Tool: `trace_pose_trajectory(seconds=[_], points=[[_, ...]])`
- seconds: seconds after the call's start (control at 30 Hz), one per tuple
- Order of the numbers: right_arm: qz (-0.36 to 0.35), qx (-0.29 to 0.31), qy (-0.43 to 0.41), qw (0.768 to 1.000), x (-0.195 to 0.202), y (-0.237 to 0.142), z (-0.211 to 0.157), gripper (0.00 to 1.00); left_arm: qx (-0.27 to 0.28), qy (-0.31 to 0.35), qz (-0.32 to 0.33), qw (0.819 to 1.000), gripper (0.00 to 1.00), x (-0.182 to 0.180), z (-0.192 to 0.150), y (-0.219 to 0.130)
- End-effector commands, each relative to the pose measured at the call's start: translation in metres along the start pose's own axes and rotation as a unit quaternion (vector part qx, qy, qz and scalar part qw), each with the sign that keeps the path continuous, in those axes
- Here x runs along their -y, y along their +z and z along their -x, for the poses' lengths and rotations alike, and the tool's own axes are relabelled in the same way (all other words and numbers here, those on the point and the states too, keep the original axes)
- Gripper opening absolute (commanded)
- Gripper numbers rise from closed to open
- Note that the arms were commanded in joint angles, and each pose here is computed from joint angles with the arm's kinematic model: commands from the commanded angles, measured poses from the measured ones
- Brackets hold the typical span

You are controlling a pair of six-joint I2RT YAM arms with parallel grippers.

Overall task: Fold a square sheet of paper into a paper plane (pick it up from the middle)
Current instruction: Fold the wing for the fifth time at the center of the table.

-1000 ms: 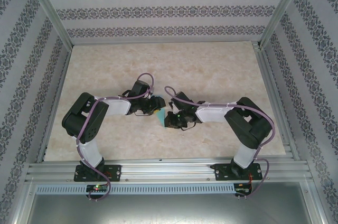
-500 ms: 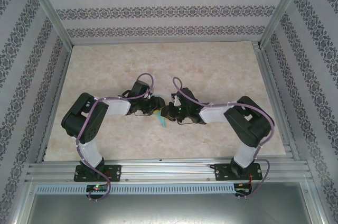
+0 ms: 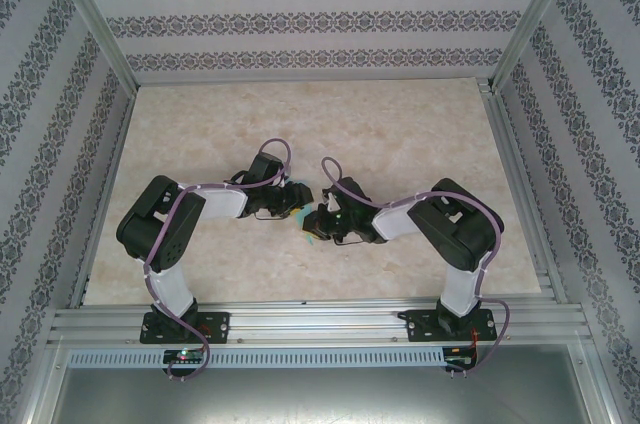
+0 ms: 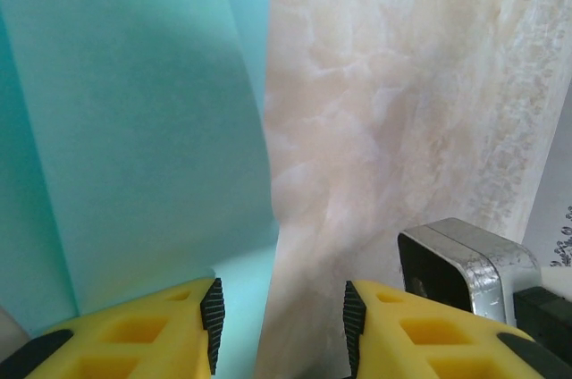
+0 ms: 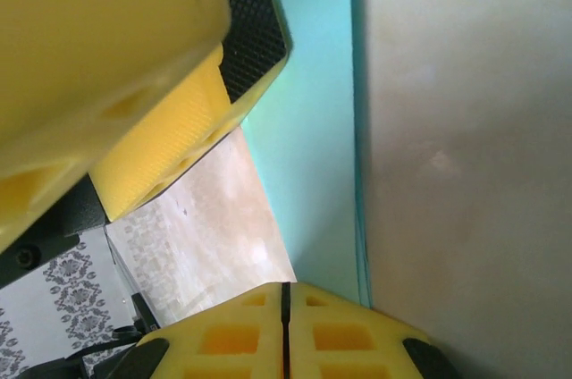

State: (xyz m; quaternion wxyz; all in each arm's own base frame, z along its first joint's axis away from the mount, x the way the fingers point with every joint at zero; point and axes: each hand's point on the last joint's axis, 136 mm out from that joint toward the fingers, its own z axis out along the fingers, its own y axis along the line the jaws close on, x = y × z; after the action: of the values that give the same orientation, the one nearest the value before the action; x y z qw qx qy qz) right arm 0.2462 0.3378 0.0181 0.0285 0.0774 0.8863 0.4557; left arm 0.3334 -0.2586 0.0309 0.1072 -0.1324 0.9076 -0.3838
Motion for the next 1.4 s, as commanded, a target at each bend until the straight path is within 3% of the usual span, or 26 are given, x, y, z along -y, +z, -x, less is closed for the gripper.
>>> trace_pose_trajectory(seconds=[0.0,0.47,0.73,0.97,1.17,1.37], points=[[-0.051,-0.047,0.016,0.997,0.033,0.0,-0.033,0.09,-0.019,-0.04,0.071,0.996,0.44,-0.043,-0.02,0.002],[-0.141,-0.063,-0.017,0.988,0.053,-0.033,-0.058,0.1,-0.024,-0.047,0.087,0.995,0.42,-0.05,-0.022,0.005],[-0.083,0.003,-0.079,0.993,-0.014,-0.049,-0.026,0.11,-0.03,-0.044,0.08,0.995,0.43,-0.047,-0.023,0.005],[-0.024,0.017,-0.076,0.997,-0.056,-0.018,0.001,0.13,-0.031,-0.043,0.076,0.996,0.43,-0.043,-0.023,0.005],[-0.059,0.03,-0.047,0.997,-0.03,-0.002,0.015,0.11,-0.033,-0.042,0.07,0.996,0.43,-0.04,-0.023,0.004],[-0.107,0.006,-0.018,0.994,0.021,0.003,0.002,0.1,-0.032,-0.041,0.066,0.996,0.43,-0.038,-0.022,0.003]])
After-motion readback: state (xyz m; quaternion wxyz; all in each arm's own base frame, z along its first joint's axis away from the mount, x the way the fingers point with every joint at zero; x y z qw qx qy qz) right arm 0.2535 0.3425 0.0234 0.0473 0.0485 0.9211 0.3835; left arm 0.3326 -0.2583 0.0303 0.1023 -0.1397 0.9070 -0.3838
